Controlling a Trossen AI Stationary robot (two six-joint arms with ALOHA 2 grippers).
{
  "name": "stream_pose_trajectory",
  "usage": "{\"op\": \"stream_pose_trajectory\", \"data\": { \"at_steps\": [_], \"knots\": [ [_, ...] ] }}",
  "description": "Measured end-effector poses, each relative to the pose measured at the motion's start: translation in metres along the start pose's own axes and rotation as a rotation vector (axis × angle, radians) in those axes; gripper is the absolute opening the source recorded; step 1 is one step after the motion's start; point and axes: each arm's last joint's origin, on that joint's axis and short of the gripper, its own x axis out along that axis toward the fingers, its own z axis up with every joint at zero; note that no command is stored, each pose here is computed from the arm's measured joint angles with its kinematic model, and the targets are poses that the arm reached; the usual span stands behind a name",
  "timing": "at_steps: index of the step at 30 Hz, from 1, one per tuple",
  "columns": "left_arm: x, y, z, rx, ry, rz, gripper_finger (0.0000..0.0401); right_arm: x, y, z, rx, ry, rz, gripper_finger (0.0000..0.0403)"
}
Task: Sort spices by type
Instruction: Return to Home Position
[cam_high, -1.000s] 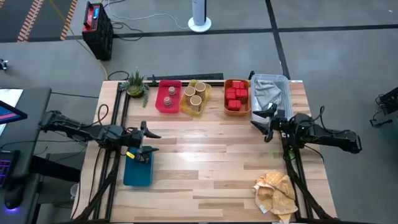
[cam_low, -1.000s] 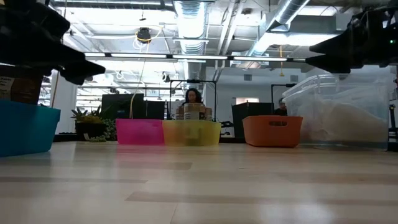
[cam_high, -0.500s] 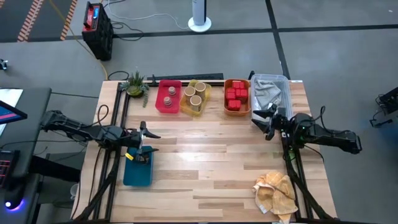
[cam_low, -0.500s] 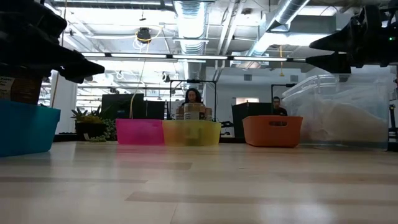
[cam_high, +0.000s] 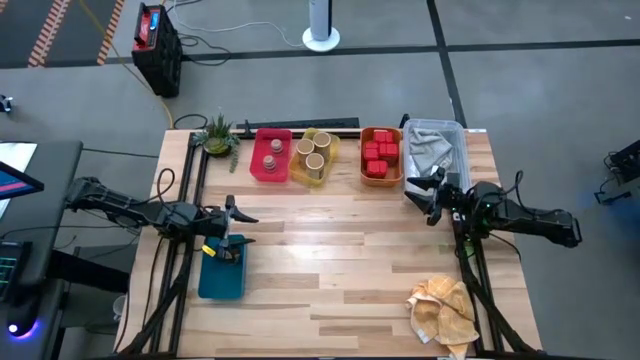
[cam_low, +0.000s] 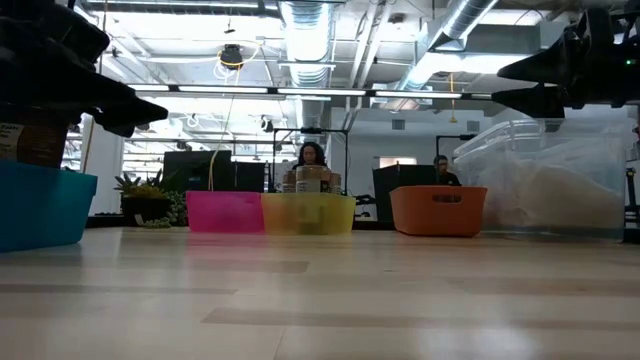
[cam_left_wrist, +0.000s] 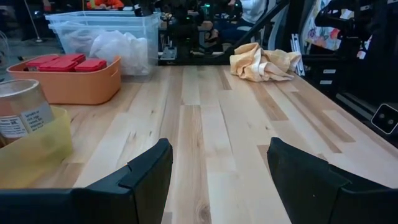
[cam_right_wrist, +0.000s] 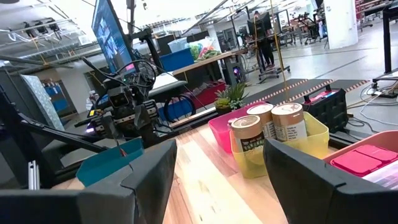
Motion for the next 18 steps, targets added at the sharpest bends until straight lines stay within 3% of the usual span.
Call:
{"op": "stream_pose_trajectory", "data": {
  "at_steps": [18],
  "knots": [
    [0.0, 0.0, 0.0, -0.004, 0.0, 0.0, 0.0249, 0.0, 0.0, -0.0002, 0.0, 0.002, 0.002, 0.0276]
  ]
}}
